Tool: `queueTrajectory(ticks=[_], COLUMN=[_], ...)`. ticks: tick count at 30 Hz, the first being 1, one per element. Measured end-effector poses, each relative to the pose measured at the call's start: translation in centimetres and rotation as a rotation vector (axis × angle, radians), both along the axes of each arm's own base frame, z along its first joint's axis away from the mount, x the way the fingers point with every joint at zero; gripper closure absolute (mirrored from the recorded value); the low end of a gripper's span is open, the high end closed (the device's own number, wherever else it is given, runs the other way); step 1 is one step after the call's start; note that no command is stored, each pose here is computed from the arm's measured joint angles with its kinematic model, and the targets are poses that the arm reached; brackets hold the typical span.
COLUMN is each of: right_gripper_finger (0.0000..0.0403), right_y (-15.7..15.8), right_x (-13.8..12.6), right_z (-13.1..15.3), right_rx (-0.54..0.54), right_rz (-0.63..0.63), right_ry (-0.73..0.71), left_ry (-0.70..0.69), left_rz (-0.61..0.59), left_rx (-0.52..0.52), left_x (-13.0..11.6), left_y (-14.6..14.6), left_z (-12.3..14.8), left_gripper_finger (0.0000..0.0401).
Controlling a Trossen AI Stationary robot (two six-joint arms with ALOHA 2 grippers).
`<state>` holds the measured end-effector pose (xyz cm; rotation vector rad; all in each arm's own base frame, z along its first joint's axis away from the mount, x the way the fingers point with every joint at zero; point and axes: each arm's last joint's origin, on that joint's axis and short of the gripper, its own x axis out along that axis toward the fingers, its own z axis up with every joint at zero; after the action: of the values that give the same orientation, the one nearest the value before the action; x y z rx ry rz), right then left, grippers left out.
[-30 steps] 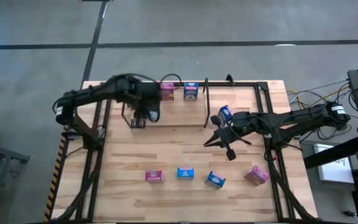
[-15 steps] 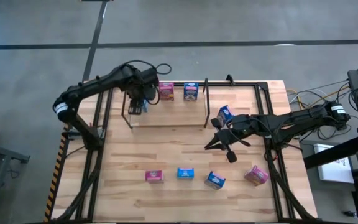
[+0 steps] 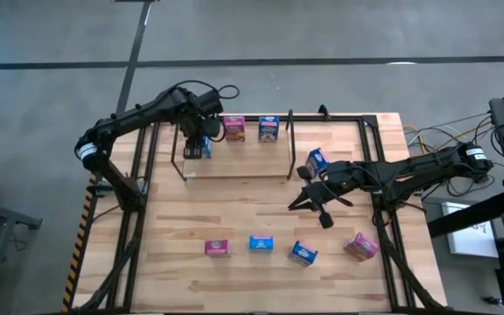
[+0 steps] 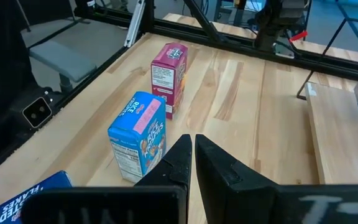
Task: Stack cereal on shelf
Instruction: Put the bottom light blue cereal box on the shelf aligned with the light blue cereal box
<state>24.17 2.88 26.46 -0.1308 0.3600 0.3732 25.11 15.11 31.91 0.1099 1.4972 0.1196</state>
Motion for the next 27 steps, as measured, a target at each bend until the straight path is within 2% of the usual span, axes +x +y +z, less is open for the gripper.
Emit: queueTrajectory(ticks=[11,21,27], right_gripper_finger=[0.039,0.039,0.039], right_y=[-0.1,-0.1,-0.1], right_x=[0.0,0.1,0.1], right_z=[0.1,0.3,0.3], right_rx=[-0.014,-0.042,-0.045], right_rz=[-0.003,-0.011,-0.01], right_ry=[-0.008,-0.04,-0.041], left_ry=[0.04,0.008,0.024], left_rz=[0.033,0.048,0.071], left_rx=[-0.037,-0.002,0.027], left_x=[-0.3,-0.2,-0.3], left_y=[0.1,0.5,0.7], left_z=[-3.0,-2.9,-2.9], left_gripper_finger=[0.0278,0.0277,0.0262])
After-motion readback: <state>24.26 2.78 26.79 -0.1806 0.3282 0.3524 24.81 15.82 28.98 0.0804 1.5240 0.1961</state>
